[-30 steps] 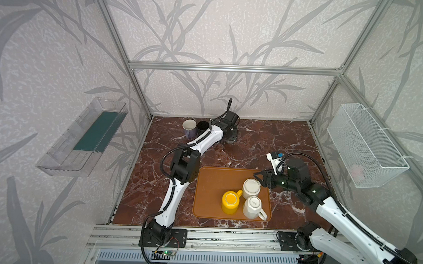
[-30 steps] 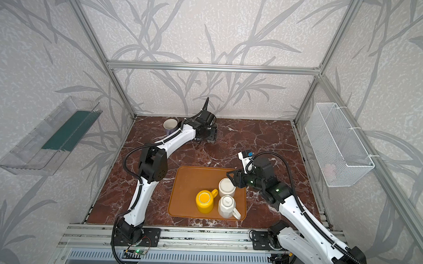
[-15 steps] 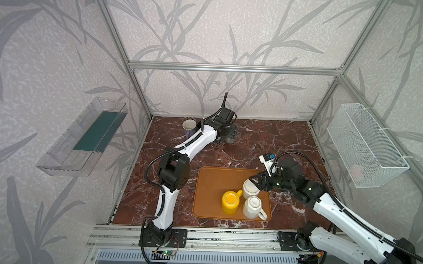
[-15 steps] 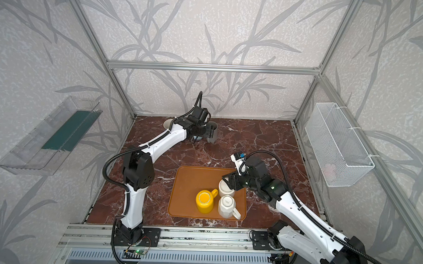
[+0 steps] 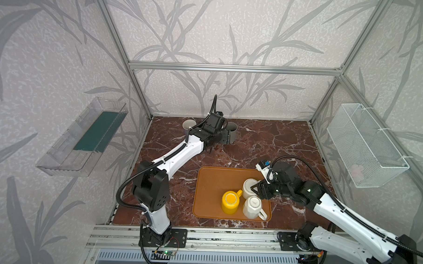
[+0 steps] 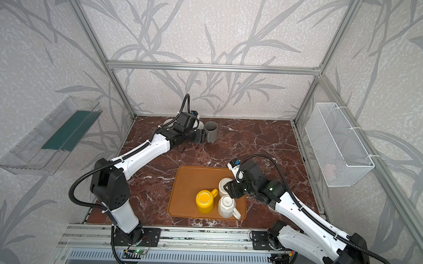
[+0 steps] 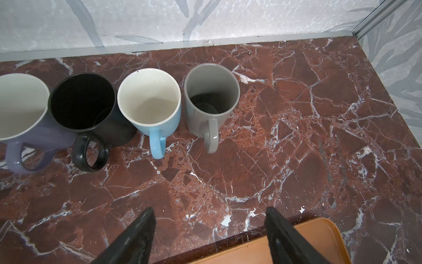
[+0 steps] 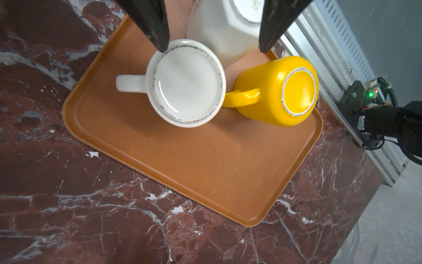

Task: Turn the mug right side up
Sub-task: 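Open the left gripper off the grey mug while the right gripper nears the tray, then move the right gripper over the upside-down yellow mug on the tray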

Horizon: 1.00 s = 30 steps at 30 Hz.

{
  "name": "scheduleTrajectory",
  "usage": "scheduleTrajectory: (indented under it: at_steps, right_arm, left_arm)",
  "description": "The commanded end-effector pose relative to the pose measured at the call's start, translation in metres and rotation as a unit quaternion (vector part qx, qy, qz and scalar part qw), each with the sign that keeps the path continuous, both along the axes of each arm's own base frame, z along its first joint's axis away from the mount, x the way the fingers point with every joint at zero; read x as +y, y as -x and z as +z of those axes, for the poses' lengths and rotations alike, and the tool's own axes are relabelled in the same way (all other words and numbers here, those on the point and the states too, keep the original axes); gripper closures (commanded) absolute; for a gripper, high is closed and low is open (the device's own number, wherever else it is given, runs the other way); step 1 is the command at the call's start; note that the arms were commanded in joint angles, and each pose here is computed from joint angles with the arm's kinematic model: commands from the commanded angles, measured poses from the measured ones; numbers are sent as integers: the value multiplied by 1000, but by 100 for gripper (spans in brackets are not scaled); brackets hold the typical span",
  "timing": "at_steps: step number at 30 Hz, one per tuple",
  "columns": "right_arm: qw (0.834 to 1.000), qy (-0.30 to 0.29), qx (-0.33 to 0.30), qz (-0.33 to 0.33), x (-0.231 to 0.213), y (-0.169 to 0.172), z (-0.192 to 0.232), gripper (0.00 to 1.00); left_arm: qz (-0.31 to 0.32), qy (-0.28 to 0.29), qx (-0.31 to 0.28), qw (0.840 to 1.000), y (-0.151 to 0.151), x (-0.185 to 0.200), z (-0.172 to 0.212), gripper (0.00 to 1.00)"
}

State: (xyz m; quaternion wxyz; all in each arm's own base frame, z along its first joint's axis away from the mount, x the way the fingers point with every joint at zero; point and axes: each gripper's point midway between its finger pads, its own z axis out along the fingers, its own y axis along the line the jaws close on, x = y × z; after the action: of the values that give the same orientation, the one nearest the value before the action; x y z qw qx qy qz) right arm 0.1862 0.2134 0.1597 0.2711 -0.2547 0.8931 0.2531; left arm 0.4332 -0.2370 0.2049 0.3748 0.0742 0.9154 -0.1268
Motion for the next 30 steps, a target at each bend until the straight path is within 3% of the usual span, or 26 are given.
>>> scheduleTrajectory:
  at_steps: [1,9,20,30]
  right_arm:
    - [999,14,-14,34,4,11,10,35]
    - [991,17,-22,131,42,34,11,32]
    - [977,44,-34,207,66,49,6,26]
    - [960,79,-6,268,83,72,-15,28]
  left_arm:
    - [-2,19,-23,1000,8,-2,12,23]
    - [6,11,-23,1000,27,12,4,24]
    - [29,-22,-11,999,63,47,-12,24]
    - [35,-27,-21,999,74,59,-4,23]
